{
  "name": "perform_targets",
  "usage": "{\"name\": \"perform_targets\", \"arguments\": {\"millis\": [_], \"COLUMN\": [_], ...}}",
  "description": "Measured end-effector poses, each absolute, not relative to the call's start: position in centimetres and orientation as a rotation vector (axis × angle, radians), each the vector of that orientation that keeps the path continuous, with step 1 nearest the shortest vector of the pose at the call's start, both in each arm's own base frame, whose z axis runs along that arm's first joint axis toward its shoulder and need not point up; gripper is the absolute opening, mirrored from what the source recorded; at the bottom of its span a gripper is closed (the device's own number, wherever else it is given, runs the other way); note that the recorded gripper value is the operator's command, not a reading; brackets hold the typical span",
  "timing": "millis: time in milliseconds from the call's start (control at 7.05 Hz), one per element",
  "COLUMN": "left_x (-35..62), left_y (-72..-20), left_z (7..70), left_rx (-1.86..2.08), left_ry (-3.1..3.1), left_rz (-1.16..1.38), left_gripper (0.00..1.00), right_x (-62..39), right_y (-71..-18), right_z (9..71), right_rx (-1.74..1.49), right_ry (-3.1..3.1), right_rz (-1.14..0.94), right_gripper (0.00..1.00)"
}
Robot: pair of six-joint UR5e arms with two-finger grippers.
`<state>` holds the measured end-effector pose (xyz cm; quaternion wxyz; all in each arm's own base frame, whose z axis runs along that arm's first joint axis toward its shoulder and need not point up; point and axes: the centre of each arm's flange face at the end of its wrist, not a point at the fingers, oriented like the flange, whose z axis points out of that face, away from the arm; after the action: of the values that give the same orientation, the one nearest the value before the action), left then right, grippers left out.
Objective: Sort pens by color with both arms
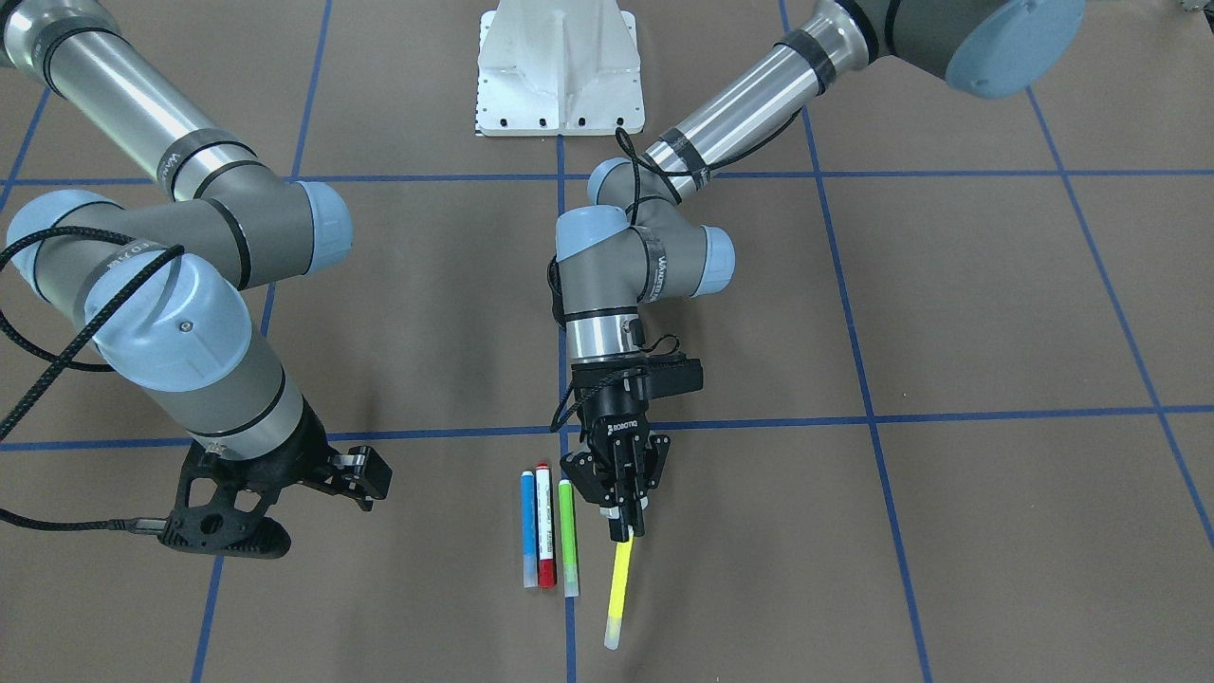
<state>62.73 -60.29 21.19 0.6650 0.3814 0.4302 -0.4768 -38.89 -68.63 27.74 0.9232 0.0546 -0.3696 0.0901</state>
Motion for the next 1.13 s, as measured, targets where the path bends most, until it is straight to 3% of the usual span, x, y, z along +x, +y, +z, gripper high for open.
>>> {"name": "perform_targets", "arguments": {"millis": [425,1134], "left_x": [62.8,56.4], "left_y": [-60.1,-60.6], "left_z": [21.1,14.2], "left_rx": [0.877,0.872], "left_ry": [0.942,0.809], "left_rz": [-1.024,-0.574], "left_gripper": [1.00,1.00], "right_x": [-38.8,-35.4], "right_y": [-68.7,-70.5], "right_z": [27.8,28.3], "right_rx": [0.111,0.149], "right_ry": [-0.758,-0.757], "right_rz": [0.187,0.109], "right_gripper": [1.00,1.00]}}
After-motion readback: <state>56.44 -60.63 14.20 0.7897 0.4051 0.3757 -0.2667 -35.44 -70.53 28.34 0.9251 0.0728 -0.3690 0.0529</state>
